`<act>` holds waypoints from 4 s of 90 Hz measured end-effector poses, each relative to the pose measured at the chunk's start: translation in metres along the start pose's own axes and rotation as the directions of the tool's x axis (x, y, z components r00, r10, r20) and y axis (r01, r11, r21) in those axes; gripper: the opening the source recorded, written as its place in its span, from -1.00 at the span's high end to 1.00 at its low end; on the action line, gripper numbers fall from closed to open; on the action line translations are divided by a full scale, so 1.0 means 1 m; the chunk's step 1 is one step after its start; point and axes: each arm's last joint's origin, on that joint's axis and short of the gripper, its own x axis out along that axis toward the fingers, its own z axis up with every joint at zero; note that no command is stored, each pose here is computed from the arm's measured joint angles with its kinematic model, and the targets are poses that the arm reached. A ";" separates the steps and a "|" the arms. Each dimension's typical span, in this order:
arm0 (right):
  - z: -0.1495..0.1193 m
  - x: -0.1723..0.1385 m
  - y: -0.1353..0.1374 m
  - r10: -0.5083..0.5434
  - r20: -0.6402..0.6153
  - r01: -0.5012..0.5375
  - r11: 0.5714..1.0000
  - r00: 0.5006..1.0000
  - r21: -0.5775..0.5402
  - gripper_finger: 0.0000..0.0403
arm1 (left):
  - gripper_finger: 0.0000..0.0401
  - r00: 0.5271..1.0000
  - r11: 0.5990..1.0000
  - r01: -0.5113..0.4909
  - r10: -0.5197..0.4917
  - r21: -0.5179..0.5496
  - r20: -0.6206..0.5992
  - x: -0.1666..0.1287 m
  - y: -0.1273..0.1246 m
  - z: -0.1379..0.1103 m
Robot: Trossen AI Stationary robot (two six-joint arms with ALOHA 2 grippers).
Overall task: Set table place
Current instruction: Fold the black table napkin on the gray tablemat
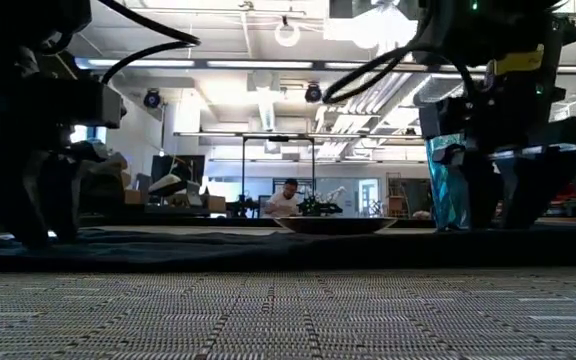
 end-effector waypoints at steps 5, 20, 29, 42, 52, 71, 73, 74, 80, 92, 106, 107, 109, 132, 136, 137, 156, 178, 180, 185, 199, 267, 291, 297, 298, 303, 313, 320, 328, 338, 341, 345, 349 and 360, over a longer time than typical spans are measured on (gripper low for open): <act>-0.002 0.005 0.000 0.010 -0.026 -0.010 1.000 1.000 0.000 0.09 | 0.20 1.000 1.000 -0.001 0.001 0.001 -0.001 0.000 0.000 0.000; -0.004 0.009 0.000 -0.011 -0.029 0.012 1.000 1.000 0.016 0.17 | 0.20 1.000 1.000 0.001 -0.001 0.001 -0.002 0.000 0.000 0.000; -0.003 0.009 0.000 -0.010 -0.020 0.010 1.000 1.000 -0.001 0.23 | 0.20 1.000 1.000 0.001 0.000 0.014 -0.003 0.000 0.000 0.000; -0.003 0.010 0.000 -0.010 -0.022 0.010 1.000 1.000 0.000 0.35 | 0.30 1.000 1.000 0.002 -0.002 0.019 -0.004 0.000 0.000 0.000; -0.005 0.012 0.000 -0.010 -0.022 0.011 1.000 1.000 0.021 0.45 | 0.43 1.000 1.000 0.006 -0.006 0.020 -0.005 0.000 0.000 0.000; -0.007 0.013 0.000 -0.008 -0.021 0.009 1.000 1.000 0.025 0.76 | 0.85 1.000 1.000 0.010 -0.010 0.020 -0.006 0.000 0.000 0.000; -0.007 0.013 0.000 -0.009 -0.021 0.009 1.000 1.000 0.026 0.81 | 0.90 1.000 1.000 0.010 -0.010 0.020 -0.006 0.000 0.000 0.000; -0.007 0.013 0.000 -0.011 -0.021 0.011 1.000 1.000 0.025 0.84 | 0.92 1.000 1.000 0.009 -0.009 0.020 -0.006 0.000 0.000 0.000; -0.007 0.013 -0.001 -0.018 -0.022 0.018 1.000 1.000 0.025 0.95 | 0.97 1.000 1.000 0.004 -0.004 0.019 -0.004 0.000 0.000 0.000; -0.007 0.013 -0.001 -0.024 -0.023 0.025 0.999 0.999 0.026 0.98 | 0.99 1.000 1.000 -0.021 0.021 0.020 0.003 0.001 0.001 -0.001; -0.006 0.001 0.003 -0.078 -0.001 0.078 0.997 0.997 0.027 1.00 | 1.00 0.999 0.999 -0.033 0.033 0.017 0.004 -0.002 -0.001 0.002; -0.005 0.000 0.003 -0.079 0.002 0.079 0.996 0.997 0.027 1.00 | 1.00 0.999 0.999 -0.034 0.034 0.019 0.005 -0.003 -0.001 0.002; -0.006 -0.003 0.003 -0.080 0.004 0.080 0.996 0.997 0.029 1.00 | 1.00 0.999 0.999 -0.038 0.038 0.022 0.004 -0.004 -0.002 0.003; -0.011 -0.031 0.011 -0.064 0.047 0.061 0.996 0.997 0.071 1.00 | 1.00 0.996 0.994 -0.088 0.090 0.063 -0.025 -0.027 -0.011 0.016; -0.012 -0.035 0.012 -0.061 0.052 0.057 0.996 0.997 0.073 1.00 | 1.00 0.995 0.993 -0.100 0.101 0.068 -0.021 -0.031 -0.012 0.019; -0.013 -0.035 0.012 -0.060 0.053 0.056 0.996 0.997 0.073 1.00 | 1.00 0.994 0.992 -0.102 0.104 0.070 -0.019 -0.032 -0.012 0.019; -0.017 -0.052 0.012 -0.054 0.106 0.045 0.995 0.993 0.086 1.00 | 1.00 0.991 0.988 -0.129 0.131 0.081 -0.016 -0.054 -0.014 0.033; -0.023 -0.076 0.008 -0.041 0.203 0.021 0.995 0.978 0.101 1.00 | 1.00 0.989 0.988 -0.141 0.138 0.066 0.049 -0.084 -0.008 0.042; -0.023 -0.079 0.008 -0.040 0.213 0.018 0.995 0.976 0.102 1.00 | 1.00 0.989 0.989 -0.135 0.132 0.059 0.061 -0.086 -0.008 0.043; -0.025 -0.084 0.007 -0.044 0.239 0.018 0.994 0.970 0.111 1.00 | 1.00 0.989 0.991 -0.125 0.121 0.046 0.081 -0.092 -0.005 0.044; -0.029 -0.096 0.004 -0.048 0.287 0.008 0.990 0.957 0.139 1.00 | 1.00 0.988 0.993 -0.115 0.112 0.024 0.106 -0.103 0.002 0.043; -0.035 -0.148 0.069 0.253 0.400 -0.340 0.926 0.881 0.163 1.00 | 1.00 0.957 0.974 0.227 -0.218 -0.024 0.189 -0.143 -0.042 0.042; -0.045 -0.129 0.084 0.303 0.399 -0.396 0.901 0.866 0.175 1.00 | 1.00 0.944 0.962 0.273 -0.274 0.033 0.185 -0.137 -0.059 0.040; -0.049 -0.115 0.079 0.262 0.376 -0.356 0.911 0.889 0.208 1.00 | 1.00 0.959 0.978 0.207 -0.210 0.038 0.191 -0.126 -0.053 0.038; -0.050 -0.113 0.078 0.257 0.371 -0.351 0.912 0.892 0.212 1.00 | 1.00 0.962 0.981 0.193 -0.196 0.034 0.191 -0.124 -0.052 0.037; -0.054 -0.100 0.071 0.225 0.347 -0.319 0.915 0.911 0.246 1.00 | 1.00 0.975 0.992 0.126 -0.126 0.016 0.181 -0.111 -0.044 0.033; -0.062 -0.071 0.057 0.173 0.310 -0.274 0.907 0.935 0.319 1.00 | 1.00 0.987 1.000 0.018 -0.016 -0.011 0.161 -0.085 -0.030 0.022; -0.069 -0.054 0.046 0.134 0.287 -0.236 0.902 0.949 0.361 1.00 | 1.00 0.987 0.999 -0.042 0.046 -0.027 0.153 -0.069 -0.021 0.014; -0.075 -0.041 0.035 0.100 0.257 -0.195 0.904 0.961 0.379 1.00 | 1.00 0.985 0.994 -0.104 0.109 -0.039 0.137 -0.057 -0.012 0.007; -0.077 -0.036 0.026 0.057 0.240 -0.149 0.911 0.969 0.385 1.00 | 1.00 0.978 0.986 -0.157 0.164 -0.058 0.132 -0.050 -0.004 0.005; -0.076 -0.036 0.023 0.038 0.244 -0.133 0.914 0.969 0.383 1.00 | 1.00 0.974 0.983 -0.172 0.180 -0.064 0.138 -0.050 -0.002 0.005; -0.074 -0.036 0.020 0.024 0.249 -0.119 0.919 0.968 0.376 1.00 | 1.00 0.971 0.980 -0.191 0.198 -0.063 0.136 -0.048 0.000 0.004; -0.072 -0.036 0.018 0.020 0.263 -0.120 0.922 0.965 0.369 1.00 | 1.00 0.969 0.978 -0.199 0.206 -0.063 0.136 -0.047 0.001 0.003; -0.067 -0.037 0.014 0.016 0.294 -0.126 0.925 0.956 0.359 1.00 | 1.00 0.965 0.975 -0.211 0.218 -0.064 0.145 -0.046 0.002 0.004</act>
